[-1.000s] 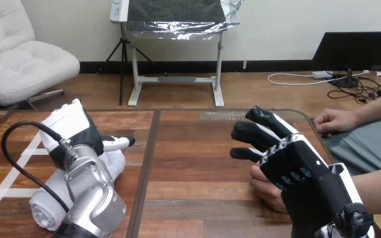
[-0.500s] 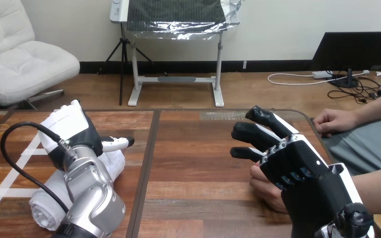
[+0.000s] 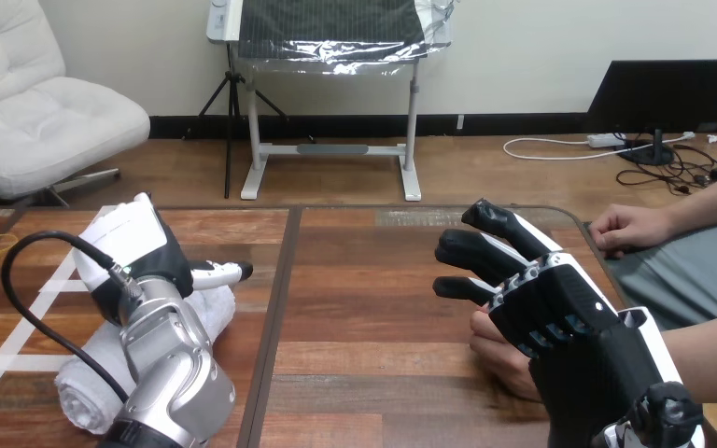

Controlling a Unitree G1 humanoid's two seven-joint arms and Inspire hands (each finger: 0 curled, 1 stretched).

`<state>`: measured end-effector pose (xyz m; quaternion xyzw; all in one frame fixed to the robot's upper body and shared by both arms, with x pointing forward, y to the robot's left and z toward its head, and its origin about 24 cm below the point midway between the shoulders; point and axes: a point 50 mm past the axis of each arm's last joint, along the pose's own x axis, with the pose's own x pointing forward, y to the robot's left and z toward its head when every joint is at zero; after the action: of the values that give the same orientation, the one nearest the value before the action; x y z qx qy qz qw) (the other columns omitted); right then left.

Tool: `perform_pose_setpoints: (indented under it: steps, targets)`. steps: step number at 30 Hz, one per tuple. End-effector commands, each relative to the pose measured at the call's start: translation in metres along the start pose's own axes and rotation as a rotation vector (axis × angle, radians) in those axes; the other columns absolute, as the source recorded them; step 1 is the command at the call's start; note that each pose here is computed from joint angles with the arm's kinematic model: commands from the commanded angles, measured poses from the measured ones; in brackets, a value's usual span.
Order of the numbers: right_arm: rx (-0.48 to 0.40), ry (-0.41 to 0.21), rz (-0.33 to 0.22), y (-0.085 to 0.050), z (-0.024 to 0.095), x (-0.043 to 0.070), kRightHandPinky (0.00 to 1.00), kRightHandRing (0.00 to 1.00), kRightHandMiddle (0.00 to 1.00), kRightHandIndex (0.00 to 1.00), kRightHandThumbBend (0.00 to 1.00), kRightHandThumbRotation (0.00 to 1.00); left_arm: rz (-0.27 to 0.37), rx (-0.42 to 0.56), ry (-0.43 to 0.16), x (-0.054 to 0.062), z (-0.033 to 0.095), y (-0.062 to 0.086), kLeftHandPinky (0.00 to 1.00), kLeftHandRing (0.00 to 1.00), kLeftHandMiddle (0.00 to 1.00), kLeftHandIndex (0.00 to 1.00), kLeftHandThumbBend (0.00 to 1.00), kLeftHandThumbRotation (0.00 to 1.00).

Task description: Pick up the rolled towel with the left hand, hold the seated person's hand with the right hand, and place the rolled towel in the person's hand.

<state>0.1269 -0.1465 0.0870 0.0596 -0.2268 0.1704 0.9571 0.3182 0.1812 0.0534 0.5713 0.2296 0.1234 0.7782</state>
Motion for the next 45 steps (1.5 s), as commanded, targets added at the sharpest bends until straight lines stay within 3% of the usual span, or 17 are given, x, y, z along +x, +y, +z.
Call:
perform_pose_setpoints:
  steps: [1, 45]
  targets:
    - [-0.01, -0.083, 0.008, -0.0014, 0.0083, 0.0093, 0.76, 0.84, 0.82, 0.86, 0.95, 1.0, 0.018, -0.001, -0.015, 0.0048, 0.0048, 0.0075, 1.0, 1.0, 1.0, 1.0, 0.89, 0.53]
    - [-0.028, -0.091, 0.002, -0.0019, 0.0096, 0.0093, 0.74, 0.83, 0.82, 0.86, 0.96, 1.0, -0.08, 0.043, 0.007, 0.0124, 0.0056, -0.0023, 1.0, 1.0, 1.0, 0.97, 0.88, 0.54]
